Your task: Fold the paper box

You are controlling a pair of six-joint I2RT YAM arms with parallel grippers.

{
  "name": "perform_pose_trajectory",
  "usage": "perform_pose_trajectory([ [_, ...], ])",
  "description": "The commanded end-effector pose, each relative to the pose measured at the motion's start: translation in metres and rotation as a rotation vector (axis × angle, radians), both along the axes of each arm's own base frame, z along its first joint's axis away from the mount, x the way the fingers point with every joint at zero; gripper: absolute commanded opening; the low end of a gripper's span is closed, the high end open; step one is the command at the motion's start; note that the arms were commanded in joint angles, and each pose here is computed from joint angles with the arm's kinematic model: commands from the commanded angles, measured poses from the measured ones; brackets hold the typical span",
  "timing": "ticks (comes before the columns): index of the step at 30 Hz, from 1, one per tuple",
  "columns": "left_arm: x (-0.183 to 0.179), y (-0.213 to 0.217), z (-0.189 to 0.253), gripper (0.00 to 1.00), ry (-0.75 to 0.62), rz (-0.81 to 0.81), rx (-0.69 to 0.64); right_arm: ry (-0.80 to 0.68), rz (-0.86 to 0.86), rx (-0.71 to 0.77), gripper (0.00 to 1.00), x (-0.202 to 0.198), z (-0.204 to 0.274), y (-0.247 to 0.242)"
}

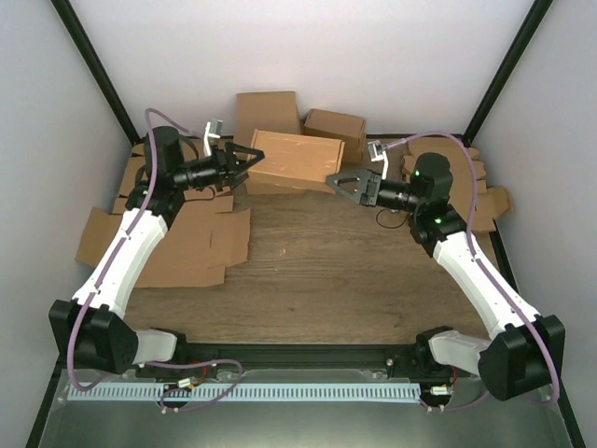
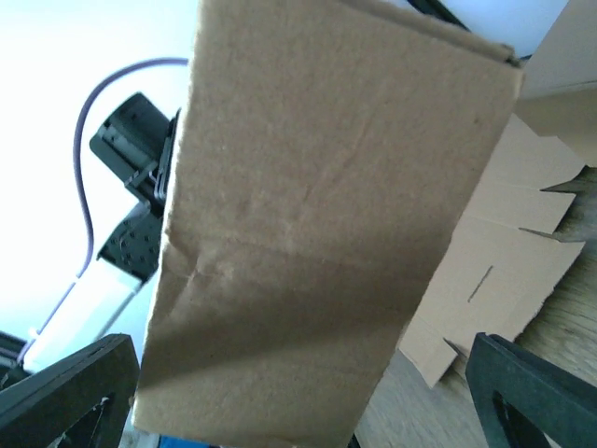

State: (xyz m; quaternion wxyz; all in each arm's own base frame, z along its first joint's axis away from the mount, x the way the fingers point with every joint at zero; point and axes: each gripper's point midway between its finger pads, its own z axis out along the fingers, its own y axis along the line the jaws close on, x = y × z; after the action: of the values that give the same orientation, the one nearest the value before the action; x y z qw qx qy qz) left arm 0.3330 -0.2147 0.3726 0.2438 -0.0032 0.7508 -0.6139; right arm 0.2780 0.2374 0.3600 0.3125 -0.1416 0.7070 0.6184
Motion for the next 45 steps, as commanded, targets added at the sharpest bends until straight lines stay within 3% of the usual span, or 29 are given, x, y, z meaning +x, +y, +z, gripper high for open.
perform_pose_trajectory([
  [1,-0.001,-0.001,0.01,0.45,-0.015,0.023,-0.032,0.011,-0.076,0.086,1.0,0.005,0.021,-0.001],
  [4,-0.002,-0.002,0.008,0.45,-0.01,0.021,-0.03,0.02,-0.073,0.107,0.93,0.003,0.025,0.002],
  [9,-0.001,-0.002,0.004,0.46,-0.01,0.026,-0.022,0.034,-0.077,0.109,0.72,0.003,0.025,0.003],
  [12,0.001,-0.001,0.003,0.52,-0.014,0.032,-0.014,0.05,-0.087,0.111,0.63,0.004,0.023,0.002],
  [14,0.002,0.0,0.0,0.62,-0.007,0.042,0.001,0.062,-0.103,0.11,0.6,0.006,0.021,0.001],
  [17,0.006,0.006,-0.002,0.94,-0.01,0.087,0.058,0.072,-0.117,0.105,0.58,0.01,0.018,0.001],
  [18,0.008,0.011,0.0,0.99,-0.021,0.124,0.093,0.073,-0.122,0.101,0.58,0.012,0.017,0.001],
  [28,0.019,0.059,0.0,1.0,-0.115,0.37,0.347,0.094,-0.203,0.08,0.57,0.054,0.005,-0.029],
  [35,0.014,0.056,-0.002,1.0,-0.182,0.327,0.382,0.078,-0.329,0.034,0.57,0.093,-0.001,-0.075],
  [45,0.019,0.067,-0.013,1.0,-0.242,0.34,0.515,0.008,-0.41,-0.035,0.57,0.147,-0.005,-0.102],
])
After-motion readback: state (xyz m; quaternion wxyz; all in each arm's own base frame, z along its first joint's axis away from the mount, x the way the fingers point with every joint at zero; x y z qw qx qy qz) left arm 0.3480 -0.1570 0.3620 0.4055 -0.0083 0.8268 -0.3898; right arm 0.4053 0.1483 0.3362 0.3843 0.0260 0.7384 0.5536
